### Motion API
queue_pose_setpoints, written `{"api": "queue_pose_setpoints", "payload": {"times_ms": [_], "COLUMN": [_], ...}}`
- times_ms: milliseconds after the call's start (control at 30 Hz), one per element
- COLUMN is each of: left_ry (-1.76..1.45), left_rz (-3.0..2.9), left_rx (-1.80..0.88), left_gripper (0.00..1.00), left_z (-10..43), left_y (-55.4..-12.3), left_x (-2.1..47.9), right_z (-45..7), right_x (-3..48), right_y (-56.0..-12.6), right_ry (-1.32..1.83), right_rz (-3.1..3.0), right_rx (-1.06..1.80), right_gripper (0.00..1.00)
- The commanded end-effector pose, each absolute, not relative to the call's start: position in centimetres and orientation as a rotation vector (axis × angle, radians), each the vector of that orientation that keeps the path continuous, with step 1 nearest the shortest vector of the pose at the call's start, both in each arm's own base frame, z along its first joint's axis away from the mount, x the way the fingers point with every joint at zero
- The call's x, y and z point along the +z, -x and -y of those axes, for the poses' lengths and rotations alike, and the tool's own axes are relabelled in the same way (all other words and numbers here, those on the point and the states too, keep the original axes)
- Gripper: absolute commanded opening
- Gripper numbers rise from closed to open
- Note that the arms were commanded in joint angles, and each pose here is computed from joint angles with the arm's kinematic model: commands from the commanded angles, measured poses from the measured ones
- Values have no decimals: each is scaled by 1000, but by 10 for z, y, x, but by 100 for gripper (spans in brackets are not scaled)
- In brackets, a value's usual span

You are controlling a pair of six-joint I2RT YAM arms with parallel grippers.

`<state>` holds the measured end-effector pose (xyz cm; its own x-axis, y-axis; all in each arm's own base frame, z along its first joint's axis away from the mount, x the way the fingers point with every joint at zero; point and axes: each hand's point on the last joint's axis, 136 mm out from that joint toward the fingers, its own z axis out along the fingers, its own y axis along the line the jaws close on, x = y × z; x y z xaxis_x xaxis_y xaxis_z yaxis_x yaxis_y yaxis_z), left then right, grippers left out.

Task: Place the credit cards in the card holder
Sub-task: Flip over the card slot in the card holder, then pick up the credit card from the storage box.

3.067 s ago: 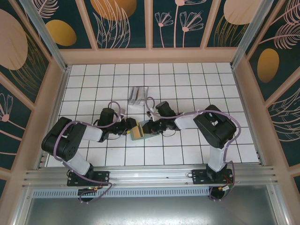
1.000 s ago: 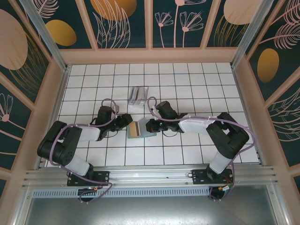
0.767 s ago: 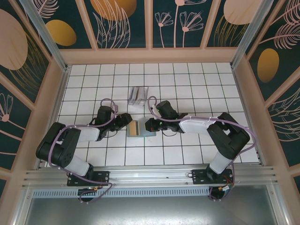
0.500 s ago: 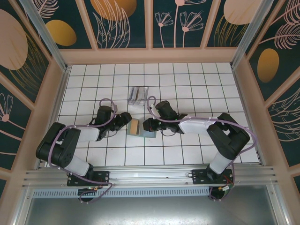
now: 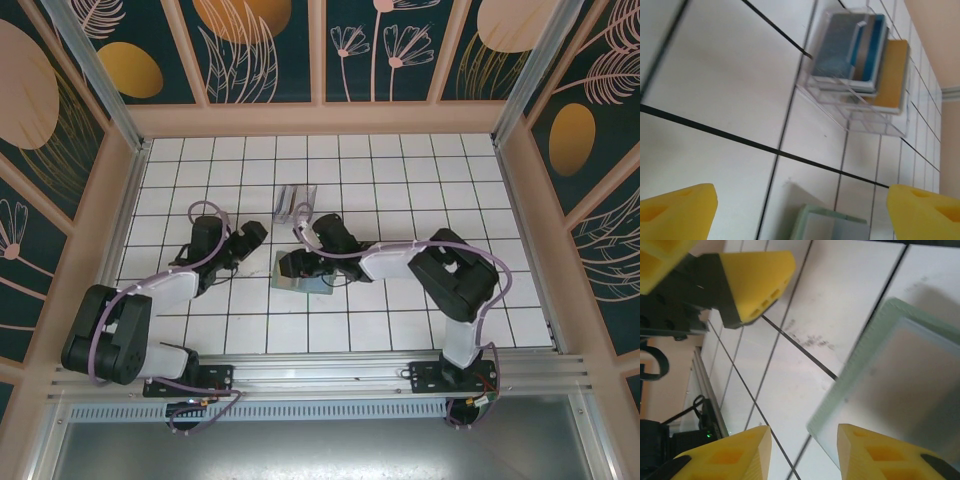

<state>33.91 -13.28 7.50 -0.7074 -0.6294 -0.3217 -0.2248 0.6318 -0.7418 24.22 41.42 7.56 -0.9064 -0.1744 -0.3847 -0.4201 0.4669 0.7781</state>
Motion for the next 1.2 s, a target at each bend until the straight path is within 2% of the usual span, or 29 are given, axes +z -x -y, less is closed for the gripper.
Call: {"api": "queue_pose_setpoints", "payload": {"times_ms": [0,133,367,433,533,633,700,733,933,1167], "left_ry": [697,618,526,446,353,304,281,266,120,69], "left_rz": [-2300,-2281,-2227,-2219,-2194,-2202,-2218,-2236,-2303,-2416], "left_rx": [-926,-910,-851,-797,-708,-714,-669,-621,-523,-443], "left_gripper": [89,89,84,84,85,84,84,84,83,80], "left_z": [126,128,133,141,157,175,182,184,221,242], "left_y": [-344,-356,-378,-383,-392,-402,-410,-412,-437,-457], "left_x": [75,86,114,130,151,160,160,154,152,116], "right_z": [-434,-419,-341,-313,-267,-225,-201,-193,-162,-154], "right_x": [98,108,151,171,194,202,199,197,184,172], "right_y": [-243,-252,-296,-308,-326,-344,-352,-354,-360,-354], "right_ry": [536,577,509,433,260,90,3,-28,-97,-91], "right_rz": [-2375,-2343,-2195,-2115,-2024,-2006,-1996,-1997,-2026,-2051], "right_rx": [1535,1408,840,723,591,587,597,601,589,593], "right_gripper": [42,44,50,56,70,78,91,93,93,93]}}
